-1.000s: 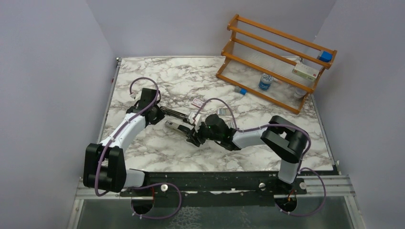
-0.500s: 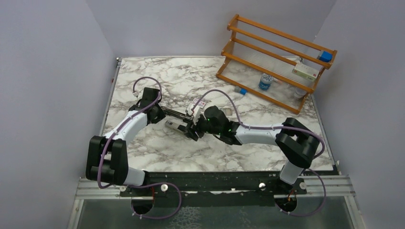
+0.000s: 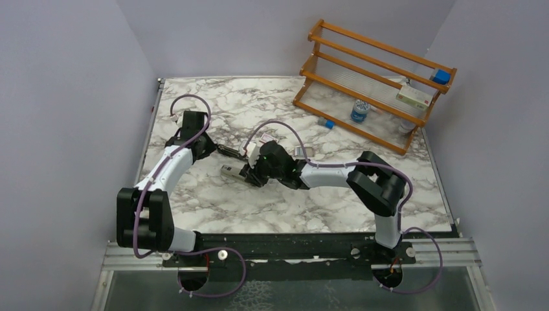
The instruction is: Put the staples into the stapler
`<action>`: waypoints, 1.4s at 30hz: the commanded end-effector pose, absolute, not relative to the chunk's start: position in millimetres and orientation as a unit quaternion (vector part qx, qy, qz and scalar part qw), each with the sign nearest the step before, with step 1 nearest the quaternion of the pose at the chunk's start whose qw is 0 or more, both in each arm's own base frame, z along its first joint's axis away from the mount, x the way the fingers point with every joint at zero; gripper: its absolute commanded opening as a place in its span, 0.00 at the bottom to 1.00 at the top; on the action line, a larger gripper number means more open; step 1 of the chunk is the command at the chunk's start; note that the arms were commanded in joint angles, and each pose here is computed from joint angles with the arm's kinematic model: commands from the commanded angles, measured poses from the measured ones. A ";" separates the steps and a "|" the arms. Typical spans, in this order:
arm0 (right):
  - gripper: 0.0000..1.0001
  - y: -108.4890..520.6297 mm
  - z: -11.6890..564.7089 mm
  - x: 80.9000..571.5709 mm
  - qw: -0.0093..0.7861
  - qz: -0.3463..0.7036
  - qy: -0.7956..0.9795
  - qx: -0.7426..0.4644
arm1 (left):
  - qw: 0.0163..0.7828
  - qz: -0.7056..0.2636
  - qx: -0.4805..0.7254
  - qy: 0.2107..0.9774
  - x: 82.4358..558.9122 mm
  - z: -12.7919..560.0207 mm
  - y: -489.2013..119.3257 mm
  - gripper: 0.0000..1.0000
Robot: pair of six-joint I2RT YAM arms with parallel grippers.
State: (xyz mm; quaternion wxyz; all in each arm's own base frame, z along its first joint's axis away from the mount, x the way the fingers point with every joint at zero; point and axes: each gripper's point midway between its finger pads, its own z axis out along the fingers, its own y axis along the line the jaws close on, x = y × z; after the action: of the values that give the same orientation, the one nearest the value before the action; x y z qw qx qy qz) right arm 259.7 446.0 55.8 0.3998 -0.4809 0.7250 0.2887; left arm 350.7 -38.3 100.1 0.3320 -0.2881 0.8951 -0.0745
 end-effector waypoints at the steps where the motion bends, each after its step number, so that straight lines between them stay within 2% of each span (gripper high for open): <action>1: 0.18 451.9 56.9 256.0 0.390 0.293 0.717 -0.498 | 0.346 -0.067 -0.284 0.892 350.1 112.0 -28.8 0.19; 6: 0.06 464.2 58.0 254.1 0.386 0.308 0.706 -0.508 | 0.360 -0.050 -0.284 0.887 352.7 122.6 -14.7 0.19; 11: 0.01 480.2 53.3 246.6 0.372 0.307 0.705 -0.519 | 0.365 -0.037 -0.280 0.887 353.9 128.8 -5.0 0.21; 18: 0.01 481.6 48.3 234.1 0.357 0.315 0.710 -0.519 | 0.335 -0.033 -0.279 0.899 342.9 105.5 -6.7 0.22; 23: 0.01 486.6 42.2 231.1 0.351 0.320 0.707 -0.524 | 0.305 -0.047 -0.286 0.907 332.4 85.0 -14.3 0.30; 31: 0.01 496.2 61.3 239.7 0.365 0.312 0.705 -0.521 | 0.324 -0.047 -0.284 0.901 335.8 97.2 -11.9 0.33; 33: 0.01 490.9 49.7 235.1 0.353 0.306 0.715 -0.520 | 0.328 -0.045 -0.284 0.900 335.9 99.2 -10.6 0.34; 38: 0.01 455.3 -42.3 201.9 0.234 0.281 0.760 -0.537 | 0.322 -0.041 -0.285 0.902 331.9 95.0 -9.6 0.34; 42: 0.01 443.1 -52.6 195.6 0.225 0.272 0.768 -0.535 | 0.316 -0.040 -0.286 0.904 328.9 91.1 -9.9 0.34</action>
State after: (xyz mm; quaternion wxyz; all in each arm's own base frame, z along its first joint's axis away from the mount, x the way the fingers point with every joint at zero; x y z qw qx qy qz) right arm 242.9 495.5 35.1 0.3635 -0.5193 0.7068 0.3141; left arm 330.9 -13.4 85.3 0.3069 -0.2839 0.9075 -0.0413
